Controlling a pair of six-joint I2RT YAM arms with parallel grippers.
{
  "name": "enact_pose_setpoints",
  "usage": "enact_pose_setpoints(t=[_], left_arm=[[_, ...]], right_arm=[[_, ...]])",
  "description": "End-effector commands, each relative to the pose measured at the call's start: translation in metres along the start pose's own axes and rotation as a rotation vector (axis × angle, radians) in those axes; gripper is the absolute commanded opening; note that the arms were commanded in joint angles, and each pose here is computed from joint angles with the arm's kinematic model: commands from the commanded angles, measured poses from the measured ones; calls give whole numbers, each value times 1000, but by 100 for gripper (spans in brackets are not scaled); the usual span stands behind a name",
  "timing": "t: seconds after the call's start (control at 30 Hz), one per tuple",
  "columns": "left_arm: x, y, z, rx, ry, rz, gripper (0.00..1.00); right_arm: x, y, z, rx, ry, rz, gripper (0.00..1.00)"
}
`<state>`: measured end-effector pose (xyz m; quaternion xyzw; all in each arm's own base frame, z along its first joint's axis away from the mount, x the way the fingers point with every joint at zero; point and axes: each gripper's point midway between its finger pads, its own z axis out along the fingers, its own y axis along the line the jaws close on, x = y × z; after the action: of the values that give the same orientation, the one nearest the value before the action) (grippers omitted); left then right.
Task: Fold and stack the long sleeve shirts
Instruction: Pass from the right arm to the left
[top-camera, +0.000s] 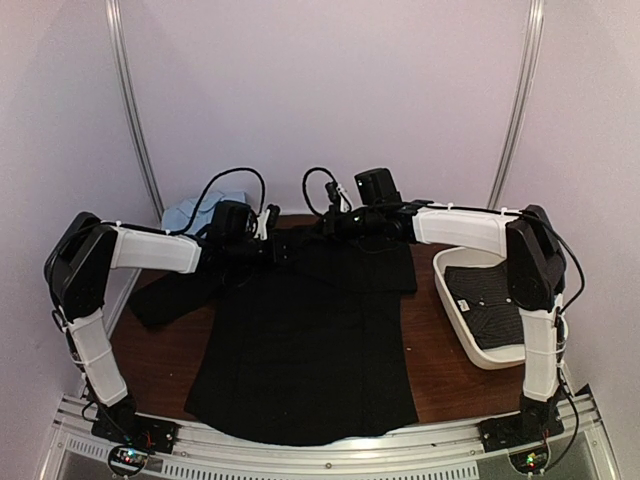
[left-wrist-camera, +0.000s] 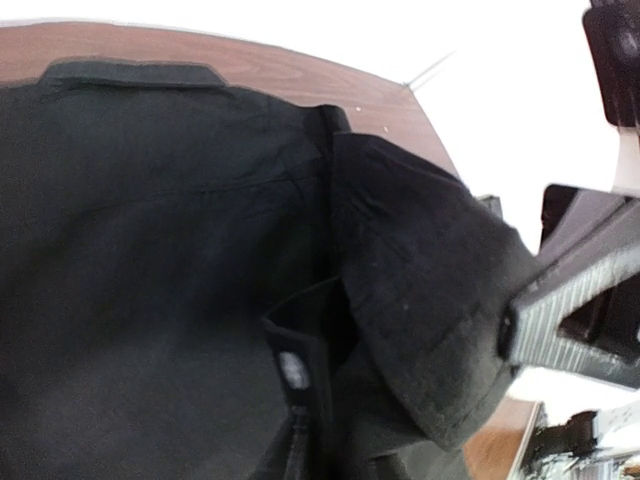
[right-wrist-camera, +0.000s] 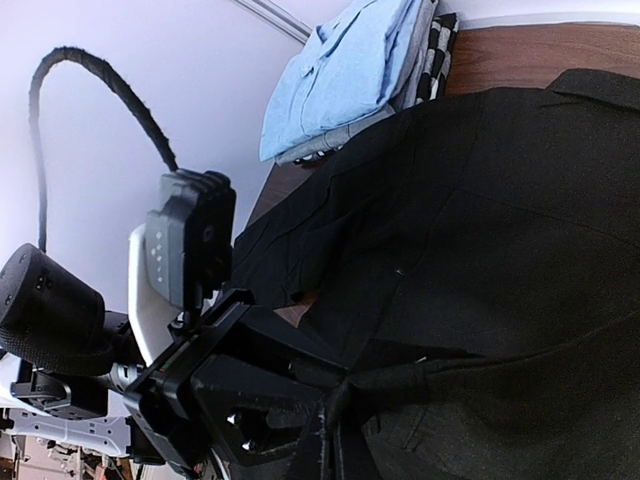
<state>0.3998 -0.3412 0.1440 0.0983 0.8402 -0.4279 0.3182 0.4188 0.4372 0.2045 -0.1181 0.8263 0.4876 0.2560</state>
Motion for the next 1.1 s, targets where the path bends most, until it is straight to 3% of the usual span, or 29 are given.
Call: enact_pose_setpoints(t=[0.0,0.17,0.3,0.47,0.67,0.83,1.07], left_arm=[[-13,-14,2,43,-36,34,3],[-16,-18,-5,33,-39,32,0],[-25,-20,-14,-7,-49,35,0],[-44,-25,-22,-62,-63,55,0],[-71,-55,-37,-19,-96,104,0],[-106,-76,-67,-49,-191,153,0],[-139,-68,-116,-155,-294,179,0]], right_arm=[[-5,10,-10,14,-27,-38,1],[-7,10,-21,61,-52,-62,18],[-5,6,-42,122,-84,-77,38],[18,-13,-72,230,-92,-70,50],[49,-53,-112,419,-98,-52,56],[60,-70,-134,494,-123,-28,60],[60,-85,-149,559,-148,-14,66]])
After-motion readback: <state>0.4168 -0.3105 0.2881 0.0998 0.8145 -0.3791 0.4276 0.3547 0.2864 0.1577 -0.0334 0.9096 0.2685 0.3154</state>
